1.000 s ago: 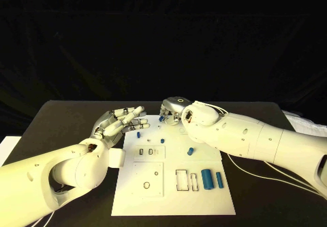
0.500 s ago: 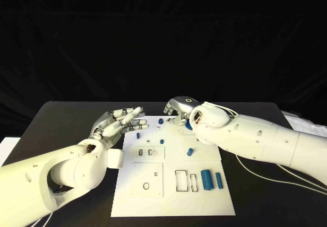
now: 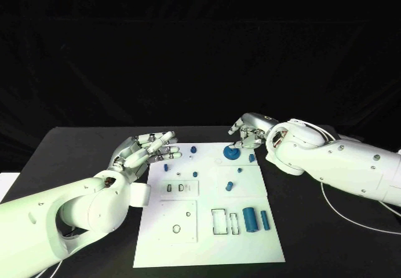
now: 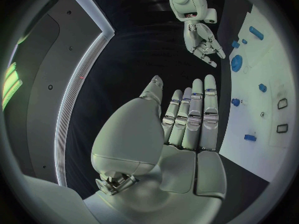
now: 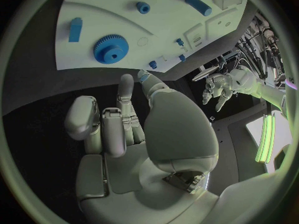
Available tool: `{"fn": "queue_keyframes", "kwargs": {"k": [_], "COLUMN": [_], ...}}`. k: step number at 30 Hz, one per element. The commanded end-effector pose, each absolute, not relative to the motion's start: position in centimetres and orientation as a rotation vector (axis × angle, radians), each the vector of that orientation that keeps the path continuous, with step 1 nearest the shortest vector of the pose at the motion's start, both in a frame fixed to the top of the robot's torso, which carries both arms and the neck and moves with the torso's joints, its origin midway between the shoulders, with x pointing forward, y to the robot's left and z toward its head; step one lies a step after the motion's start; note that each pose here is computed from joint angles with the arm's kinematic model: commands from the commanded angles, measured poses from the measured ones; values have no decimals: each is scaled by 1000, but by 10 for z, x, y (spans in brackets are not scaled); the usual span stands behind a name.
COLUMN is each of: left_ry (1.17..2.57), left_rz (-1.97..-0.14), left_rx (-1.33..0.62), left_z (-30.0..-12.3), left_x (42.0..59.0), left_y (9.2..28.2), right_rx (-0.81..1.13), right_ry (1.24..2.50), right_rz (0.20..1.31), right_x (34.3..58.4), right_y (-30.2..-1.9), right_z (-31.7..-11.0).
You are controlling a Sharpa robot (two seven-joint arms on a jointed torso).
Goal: Assemble the parts on the task board
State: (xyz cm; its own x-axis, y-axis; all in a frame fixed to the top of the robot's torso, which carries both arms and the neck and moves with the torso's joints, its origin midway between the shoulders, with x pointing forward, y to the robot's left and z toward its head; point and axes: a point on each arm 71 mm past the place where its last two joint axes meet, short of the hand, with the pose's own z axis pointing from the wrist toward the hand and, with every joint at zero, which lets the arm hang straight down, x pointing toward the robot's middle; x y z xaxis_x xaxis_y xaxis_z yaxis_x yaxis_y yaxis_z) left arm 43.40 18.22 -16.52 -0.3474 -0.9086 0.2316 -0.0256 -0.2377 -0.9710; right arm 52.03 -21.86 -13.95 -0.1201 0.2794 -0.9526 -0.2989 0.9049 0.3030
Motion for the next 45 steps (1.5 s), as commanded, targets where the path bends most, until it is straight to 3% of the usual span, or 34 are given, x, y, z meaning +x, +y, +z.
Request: {"fn": "queue_keyframes", "kwargs": {"k": [1,19,45], "left_ry": [1341,1347,1347], "left_rz": [-1700,-1703,-1703], "left_rx": [-1157,-1158,-1158], "left_z": [-163,-164,-164], "left_x": [434,435,435], "left_y": [180,180,179], "right_rx": [39,31,-41], "right_ry": [1732,1819,1814], "right_rz": [453,381,326], "right_x": [522,530,536], "right_y": [-224,-222,-212], "right_z": [-148,-162,-175]}}
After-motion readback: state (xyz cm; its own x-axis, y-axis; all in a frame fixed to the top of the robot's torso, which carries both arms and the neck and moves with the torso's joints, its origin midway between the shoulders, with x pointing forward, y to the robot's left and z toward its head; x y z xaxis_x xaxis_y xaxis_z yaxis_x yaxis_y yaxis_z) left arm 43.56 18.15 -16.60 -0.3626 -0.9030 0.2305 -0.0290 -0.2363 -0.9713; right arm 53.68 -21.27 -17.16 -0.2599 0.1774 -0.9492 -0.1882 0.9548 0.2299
